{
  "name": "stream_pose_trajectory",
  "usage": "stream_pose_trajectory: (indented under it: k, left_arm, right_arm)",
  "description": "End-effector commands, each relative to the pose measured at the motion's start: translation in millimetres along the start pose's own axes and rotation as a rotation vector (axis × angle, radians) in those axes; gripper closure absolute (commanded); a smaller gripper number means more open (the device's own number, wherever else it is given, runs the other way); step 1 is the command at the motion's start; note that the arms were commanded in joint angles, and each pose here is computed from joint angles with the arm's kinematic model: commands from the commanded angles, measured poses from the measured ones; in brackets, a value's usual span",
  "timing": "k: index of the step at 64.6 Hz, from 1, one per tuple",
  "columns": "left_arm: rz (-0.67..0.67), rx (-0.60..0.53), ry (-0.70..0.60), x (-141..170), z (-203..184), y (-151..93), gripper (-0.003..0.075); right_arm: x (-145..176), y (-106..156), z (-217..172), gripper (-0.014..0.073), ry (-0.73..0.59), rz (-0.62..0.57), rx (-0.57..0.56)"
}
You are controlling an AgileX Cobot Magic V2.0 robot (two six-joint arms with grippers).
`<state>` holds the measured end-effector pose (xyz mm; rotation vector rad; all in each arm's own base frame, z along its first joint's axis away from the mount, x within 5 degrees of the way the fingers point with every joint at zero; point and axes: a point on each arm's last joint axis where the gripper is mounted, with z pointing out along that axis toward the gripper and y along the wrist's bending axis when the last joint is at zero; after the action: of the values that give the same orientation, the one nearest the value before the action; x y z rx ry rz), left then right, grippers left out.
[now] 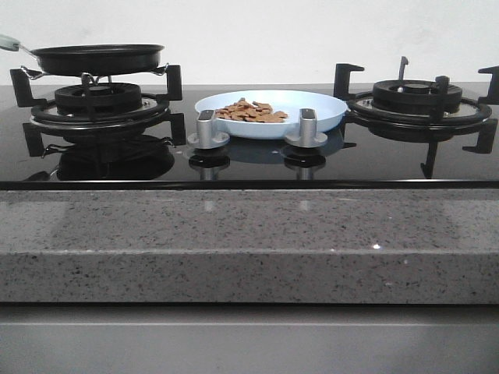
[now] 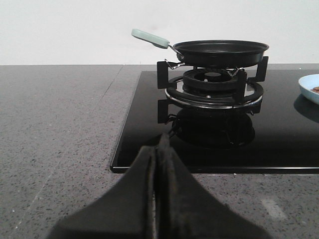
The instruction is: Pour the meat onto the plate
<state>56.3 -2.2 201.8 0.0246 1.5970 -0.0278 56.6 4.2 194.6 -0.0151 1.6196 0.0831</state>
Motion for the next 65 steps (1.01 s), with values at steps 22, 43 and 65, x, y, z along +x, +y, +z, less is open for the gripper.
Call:
stream_pose_trajectory:
  k: [22, 43, 65]
  left_arm:
    - [-0.02, 0.002, -0.097, -6.8, -1.3, 0.2, 0.0741]
    - [-0.02, 0.002, -0.097, -6.8, -1.3, 0.2, 0.0741]
    - [-0.02, 0.002, -0.097, -6.8, -1.3, 0.2, 0.0741]
  right_arm:
    - [-6.4, -0.9, -1.7, 0.0655, -0.072, -0.016, 0.013]
    - [-6.4, -0.9, -1.7, 0.0655, -0.072, -0.016, 0.013]
    - [-6.4, -0.9, -1.7, 0.0655, -0.072, -0.016, 0.013]
